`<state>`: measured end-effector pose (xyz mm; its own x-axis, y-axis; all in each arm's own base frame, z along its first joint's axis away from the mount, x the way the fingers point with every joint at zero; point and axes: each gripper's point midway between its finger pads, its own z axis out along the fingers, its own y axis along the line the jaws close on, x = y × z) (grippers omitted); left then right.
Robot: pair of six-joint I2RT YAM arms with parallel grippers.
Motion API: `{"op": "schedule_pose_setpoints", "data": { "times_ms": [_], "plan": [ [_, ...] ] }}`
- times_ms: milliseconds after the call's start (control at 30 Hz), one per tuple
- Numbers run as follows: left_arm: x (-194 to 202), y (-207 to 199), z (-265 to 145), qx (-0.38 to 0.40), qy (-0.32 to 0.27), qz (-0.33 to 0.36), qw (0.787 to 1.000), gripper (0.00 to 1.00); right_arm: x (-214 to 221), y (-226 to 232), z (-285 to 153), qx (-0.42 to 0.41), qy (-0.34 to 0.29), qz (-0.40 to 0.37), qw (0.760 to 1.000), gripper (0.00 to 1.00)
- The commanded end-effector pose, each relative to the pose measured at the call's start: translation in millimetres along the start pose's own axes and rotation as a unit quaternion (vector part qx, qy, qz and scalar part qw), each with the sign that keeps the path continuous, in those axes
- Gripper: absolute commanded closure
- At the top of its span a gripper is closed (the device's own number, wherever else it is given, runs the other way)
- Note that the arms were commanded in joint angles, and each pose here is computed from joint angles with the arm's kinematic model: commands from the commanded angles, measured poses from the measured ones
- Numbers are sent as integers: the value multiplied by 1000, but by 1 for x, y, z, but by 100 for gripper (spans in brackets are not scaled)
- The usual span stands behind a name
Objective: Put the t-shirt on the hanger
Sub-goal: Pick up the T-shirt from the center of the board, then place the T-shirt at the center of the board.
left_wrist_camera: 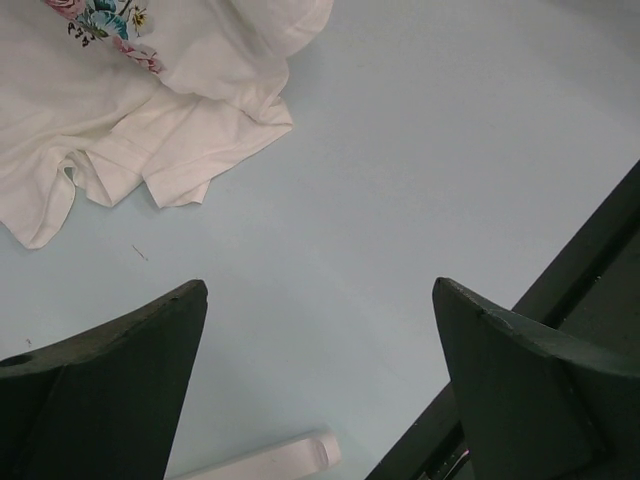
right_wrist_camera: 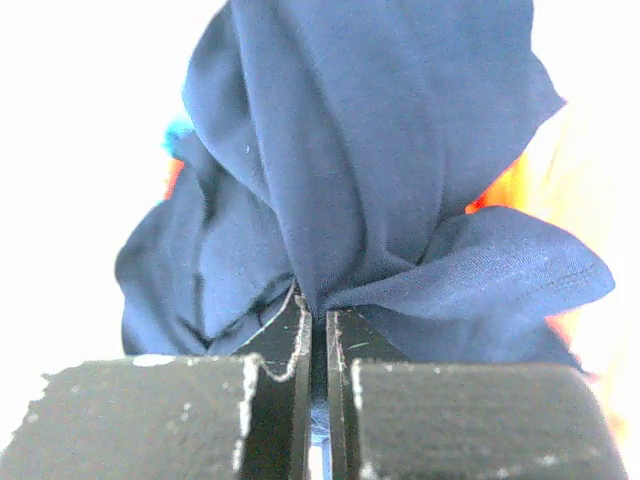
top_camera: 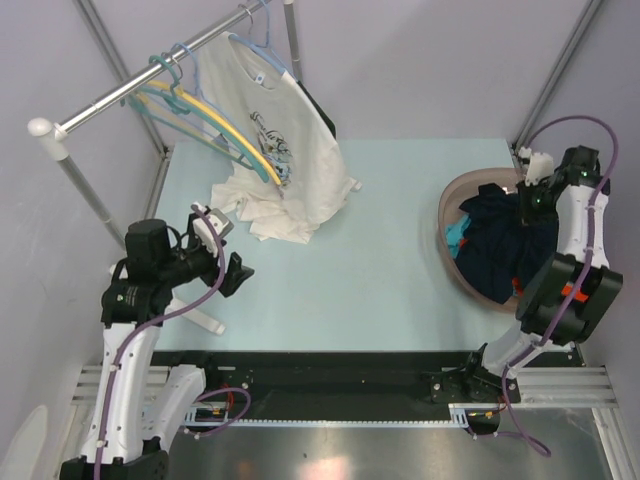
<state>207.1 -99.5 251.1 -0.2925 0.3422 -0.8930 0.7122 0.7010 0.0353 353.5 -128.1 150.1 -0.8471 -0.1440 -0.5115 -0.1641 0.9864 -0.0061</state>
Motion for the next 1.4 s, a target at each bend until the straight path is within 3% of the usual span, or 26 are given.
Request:
{"op": "schedule_pose_setpoints", "data": {
  "times_ms": [0, 133, 300, 400, 533, 600, 633, 667, 767, 800, 833, 900, 1000, 1200, 1367],
  "plan": [
    [-15, -6, -3, 11, -31, 13, 999, 0, -89, 55, -112, -45, -184, -71, 979, 100],
    [-19, -4, -5, 4, -35, 15, 999, 0, -124, 95, -173, -66, -265, -110, 956, 100],
    [-24, -3, -4, 2, -44, 10, 999, 0, -154, 178, -250, -150, -364, -185, 900, 100],
    [-27, -3, -4, 3, -47, 11, 999, 0, -153, 236, -284, -228, -397, -231, 858, 100],
    [-25, -5, -5, 7, -46, 15, 999, 0, -139, 293, -288, -308, -385, -270, 827, 100],
    [-20, -8, -4, 13, -41, 20, 999, 0, -126, 302, -254, -314, -347, -282, 838, 100],
    [-18, -9, -5, 16, -41, 23, 999, 0, -120, 311, -237, -315, -327, -286, 844, 79],
    [-13, -12, -3, 24, -40, 25, 999, 0, -127, 299, -207, -265, -314, -272, 870, 68],
    [1, -19, -1, 40, -32, 56, 997, 0, -107, 275, -118, -219, -217, -205, 929, 66],
    [7, -19, -1, 40, -23, 63, 997, 0, -95, 276, -104, -234, -190, -199, 933, 53],
    [14, -19, 1, 42, -11, 61, 997, 0, -72, 277, -82, -245, -150, -190, 939, 45],
    [26, -20, 1, 49, 10, 75, 996, 0, -53, 285, -66, -238, -131, -202, 941, 30],
    [34, -20, 4, 55, 17, 96, 994, 0, -21, 308, -59, -258, -106, -232, 932, 28],
    [47, -37, 15, 120, 7, 168, 978, 0, 78, 361, -54, -364, 15, -264, 893, 28],
    [70, -48, 34, 155, 44, 216, 963, 0, 117, 390, -33, -369, 52, -286, 883, 28]
  ]
}}
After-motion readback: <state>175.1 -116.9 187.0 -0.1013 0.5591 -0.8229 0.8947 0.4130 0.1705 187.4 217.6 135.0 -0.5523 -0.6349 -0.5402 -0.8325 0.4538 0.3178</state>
